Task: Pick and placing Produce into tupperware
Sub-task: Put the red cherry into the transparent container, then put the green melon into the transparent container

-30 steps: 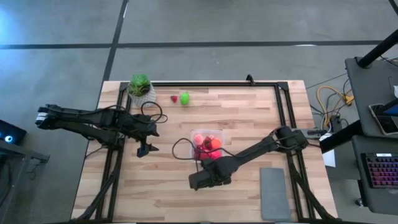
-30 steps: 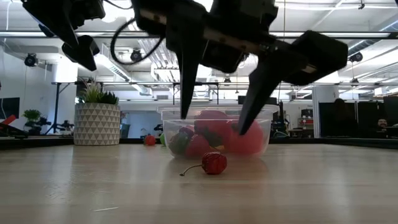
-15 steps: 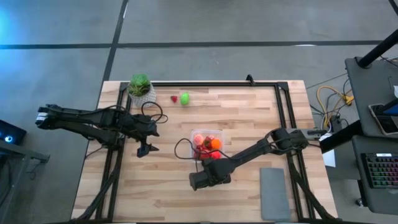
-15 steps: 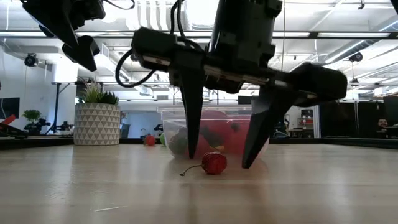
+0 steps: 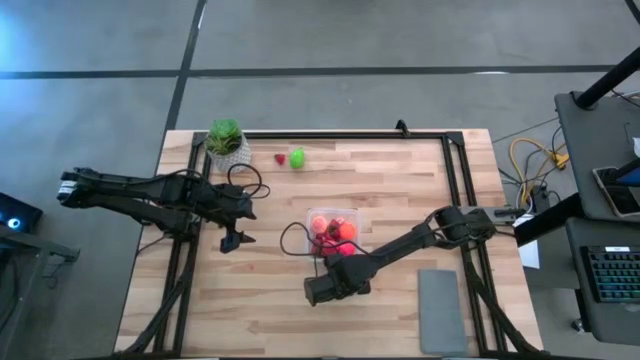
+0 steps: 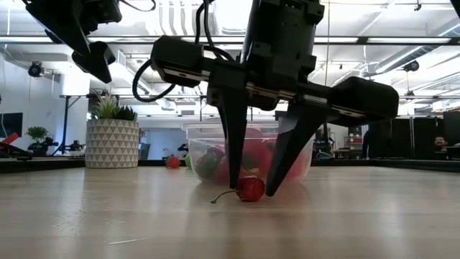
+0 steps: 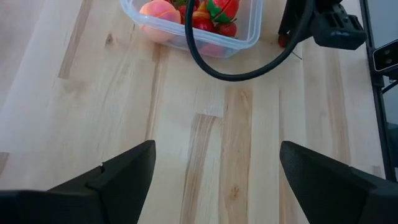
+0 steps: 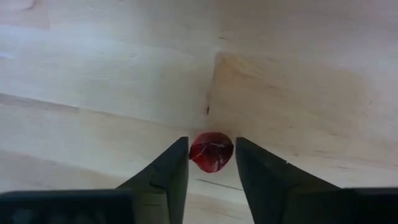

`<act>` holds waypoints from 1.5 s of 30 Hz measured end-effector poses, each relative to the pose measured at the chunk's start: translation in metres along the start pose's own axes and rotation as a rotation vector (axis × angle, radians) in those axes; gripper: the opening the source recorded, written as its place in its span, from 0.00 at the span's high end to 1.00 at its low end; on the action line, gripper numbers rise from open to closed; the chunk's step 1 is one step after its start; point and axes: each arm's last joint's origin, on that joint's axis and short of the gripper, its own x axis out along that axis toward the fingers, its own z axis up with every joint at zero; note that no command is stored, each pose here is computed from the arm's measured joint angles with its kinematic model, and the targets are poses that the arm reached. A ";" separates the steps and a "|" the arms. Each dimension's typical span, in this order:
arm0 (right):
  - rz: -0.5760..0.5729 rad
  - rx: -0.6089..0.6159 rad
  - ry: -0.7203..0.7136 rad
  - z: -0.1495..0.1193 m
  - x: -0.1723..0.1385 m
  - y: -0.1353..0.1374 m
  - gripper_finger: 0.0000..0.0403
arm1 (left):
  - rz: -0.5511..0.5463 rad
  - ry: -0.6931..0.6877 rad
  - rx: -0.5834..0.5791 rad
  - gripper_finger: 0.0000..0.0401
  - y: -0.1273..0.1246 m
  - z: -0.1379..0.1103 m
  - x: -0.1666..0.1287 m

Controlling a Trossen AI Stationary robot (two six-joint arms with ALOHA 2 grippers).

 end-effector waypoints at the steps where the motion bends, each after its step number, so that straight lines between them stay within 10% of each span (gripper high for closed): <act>1: 0.000 0.000 0.000 0.000 0.000 0.000 0.69 | 0.000 0.000 0.000 0.18 0.000 0.000 0.000; 16: 0.036 -0.053 -0.008 -0.008 -0.007 0.004 0.83 | 0.002 0.005 -0.001 0.18 0.000 -0.001 0.001; 26: 0.039 -0.179 -0.258 -0.021 -0.104 0.019 0.84 | 0.004 0.012 -0.002 0.18 0.001 -0.003 0.002; 33: -0.036 -0.251 -0.406 0.021 -0.152 0.020 0.83 | 0.004 0.012 -0.009 0.18 0.001 -0.002 0.003; 45: -0.330 -0.383 -0.293 0.107 -0.088 0.010 0.69 | 0.006 -0.002 -0.009 0.18 0.000 0.002 0.006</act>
